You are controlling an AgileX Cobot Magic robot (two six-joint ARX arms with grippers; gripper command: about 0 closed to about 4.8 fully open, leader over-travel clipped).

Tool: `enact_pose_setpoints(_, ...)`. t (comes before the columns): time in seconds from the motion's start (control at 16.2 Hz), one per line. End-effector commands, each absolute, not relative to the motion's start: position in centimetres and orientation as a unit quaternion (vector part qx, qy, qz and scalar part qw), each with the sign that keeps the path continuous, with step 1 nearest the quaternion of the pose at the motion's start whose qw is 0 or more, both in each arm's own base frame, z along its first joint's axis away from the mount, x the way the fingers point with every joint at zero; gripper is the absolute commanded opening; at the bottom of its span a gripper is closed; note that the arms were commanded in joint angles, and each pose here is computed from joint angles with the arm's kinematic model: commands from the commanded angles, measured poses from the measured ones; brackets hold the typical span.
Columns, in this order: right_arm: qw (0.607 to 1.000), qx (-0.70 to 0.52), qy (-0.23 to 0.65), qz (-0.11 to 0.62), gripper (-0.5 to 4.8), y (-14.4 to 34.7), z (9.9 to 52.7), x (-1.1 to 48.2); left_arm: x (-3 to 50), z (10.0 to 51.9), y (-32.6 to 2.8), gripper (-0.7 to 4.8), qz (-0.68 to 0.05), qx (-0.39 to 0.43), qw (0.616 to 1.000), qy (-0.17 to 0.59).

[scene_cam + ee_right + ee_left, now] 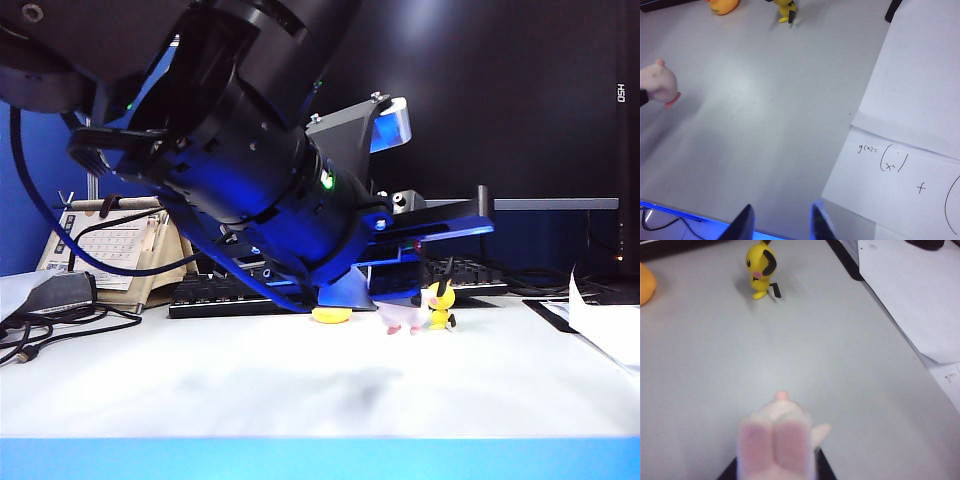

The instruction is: Pick up the doll with a different color than the other dolls and place it near you.

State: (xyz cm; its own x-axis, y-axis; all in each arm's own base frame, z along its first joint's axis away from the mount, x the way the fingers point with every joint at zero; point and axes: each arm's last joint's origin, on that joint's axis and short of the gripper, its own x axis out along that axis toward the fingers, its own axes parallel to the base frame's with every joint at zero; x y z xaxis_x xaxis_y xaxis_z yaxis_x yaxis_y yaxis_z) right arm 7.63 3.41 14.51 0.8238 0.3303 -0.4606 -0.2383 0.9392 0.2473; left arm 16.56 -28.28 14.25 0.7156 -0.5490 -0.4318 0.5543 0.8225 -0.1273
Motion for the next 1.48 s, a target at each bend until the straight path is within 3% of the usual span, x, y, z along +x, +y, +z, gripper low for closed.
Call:
enact_pose_setpoints(0.06, 0.949, 0.086, 0.263, 0.149, 1.48, 3.41, 14.24, 7.61, 16.86, 13.64, -28.22, -0.06, -0.289, 0.012, 0.927, 0.239)
enact_pose_setpoints(0.92, 0.949, 0.086, 0.263, 0.149, 1.48, 3.41, 14.24, 7.61, 16.94, 13.37, -28.2, -0.04, -0.287, 0.015, 0.927, 0.242)
enact_pose_setpoints(0.99, 0.949, 0.086, 0.263, 0.149, 1.48, 3.41, 14.24, 7.61, 16.94, 13.37, -28.2, 0.08, -0.287, 0.015, 0.927, 0.242)
enact_pose_setpoints(1.17, 0.949, 0.086, 0.263, 0.149, 1.48, 3.41, 14.24, 7.61, 16.93, 13.37, -28.2, 1.19, -0.287, 0.015, 0.927, 0.242)
enact_pose_setpoints(1.48, 0.949, 0.086, 0.263, 0.149, 1.48, 3.41, 14.24, 7.61, 16.92, 13.35, -28.19, 1.45, -0.287, 0.016, 0.926, 0.243)
